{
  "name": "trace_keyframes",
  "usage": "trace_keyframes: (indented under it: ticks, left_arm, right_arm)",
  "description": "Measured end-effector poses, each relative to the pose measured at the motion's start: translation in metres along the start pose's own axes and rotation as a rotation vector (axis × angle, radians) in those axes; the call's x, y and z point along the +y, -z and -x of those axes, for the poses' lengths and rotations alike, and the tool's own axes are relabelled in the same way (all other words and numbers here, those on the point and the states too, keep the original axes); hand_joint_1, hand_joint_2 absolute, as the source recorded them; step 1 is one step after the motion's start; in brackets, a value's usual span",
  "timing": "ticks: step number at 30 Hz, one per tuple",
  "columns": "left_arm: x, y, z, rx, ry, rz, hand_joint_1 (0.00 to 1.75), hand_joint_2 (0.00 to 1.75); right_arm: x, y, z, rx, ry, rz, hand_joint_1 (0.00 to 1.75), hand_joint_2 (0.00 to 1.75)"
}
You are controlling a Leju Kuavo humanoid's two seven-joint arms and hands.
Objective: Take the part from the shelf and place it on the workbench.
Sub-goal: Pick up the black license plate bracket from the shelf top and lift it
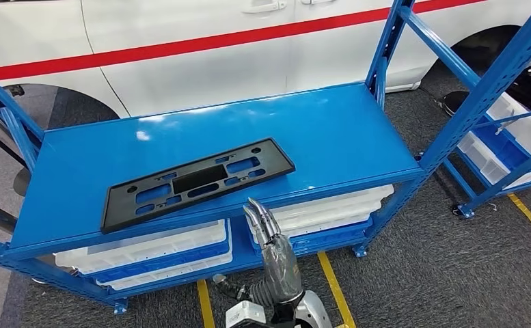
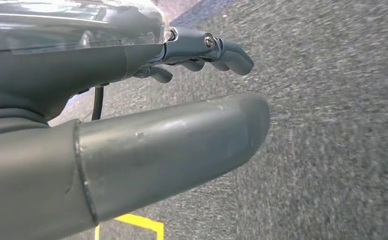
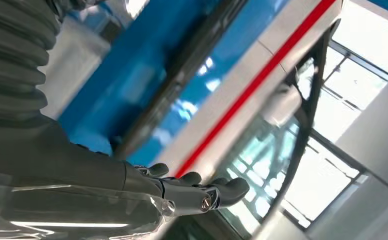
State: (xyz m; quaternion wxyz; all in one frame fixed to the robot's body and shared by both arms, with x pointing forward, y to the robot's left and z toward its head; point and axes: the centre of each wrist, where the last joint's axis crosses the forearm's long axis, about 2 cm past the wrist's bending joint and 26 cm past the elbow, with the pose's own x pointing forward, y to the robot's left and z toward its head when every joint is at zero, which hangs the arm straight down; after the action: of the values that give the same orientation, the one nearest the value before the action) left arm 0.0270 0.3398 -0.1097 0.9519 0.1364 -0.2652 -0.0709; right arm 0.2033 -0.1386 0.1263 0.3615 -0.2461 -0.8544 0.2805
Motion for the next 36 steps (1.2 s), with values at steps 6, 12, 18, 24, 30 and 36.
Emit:
trace_keyframes:
  ticks: [6, 12, 18, 24, 30, 36]
  left_arm:
    - [0.004, 0.001, 0.000, 0.012, 0.000, -0.005, 0.00, 0.00]
    - [0.003, 0.002, -0.002, 0.013, 0.002, 0.007, 0.00, 0.00]
    - [0.002, 0.002, -0.002, 0.012, 0.001, 0.014, 0.00, 0.00]
    - [0.000, 0.004, -0.007, 0.026, -0.013, 0.048, 0.00, 0.00]
    - [0.002, 0.004, -0.007, 0.052, -0.020, 0.064, 0.00, 0.00]
    - [0.003, 0.005, -0.008, 0.056, -0.011, 0.071, 0.00, 0.00]
  right_arm:
    - [-0.007, 0.004, 0.001, -0.053, -0.209, 0.025, 0.00, 1.75]
    - [-0.008, 0.004, 0.003, -0.031, -0.382, 0.019, 0.00, 1.75]
    - [-0.006, -0.002, 0.006, 0.018, -0.427, 0.006, 0.00, 1.75]
    - [0.006, -0.008, 0.014, 0.109, -0.499, -0.038, 0.00, 1.75]
    - [0.019, -0.013, 0.019, 0.146, -0.509, -0.089, 0.00, 1.75]
    - [0.031, -0.019, 0.024, 0.146, -0.511, -0.151, 0.00, 1.75]
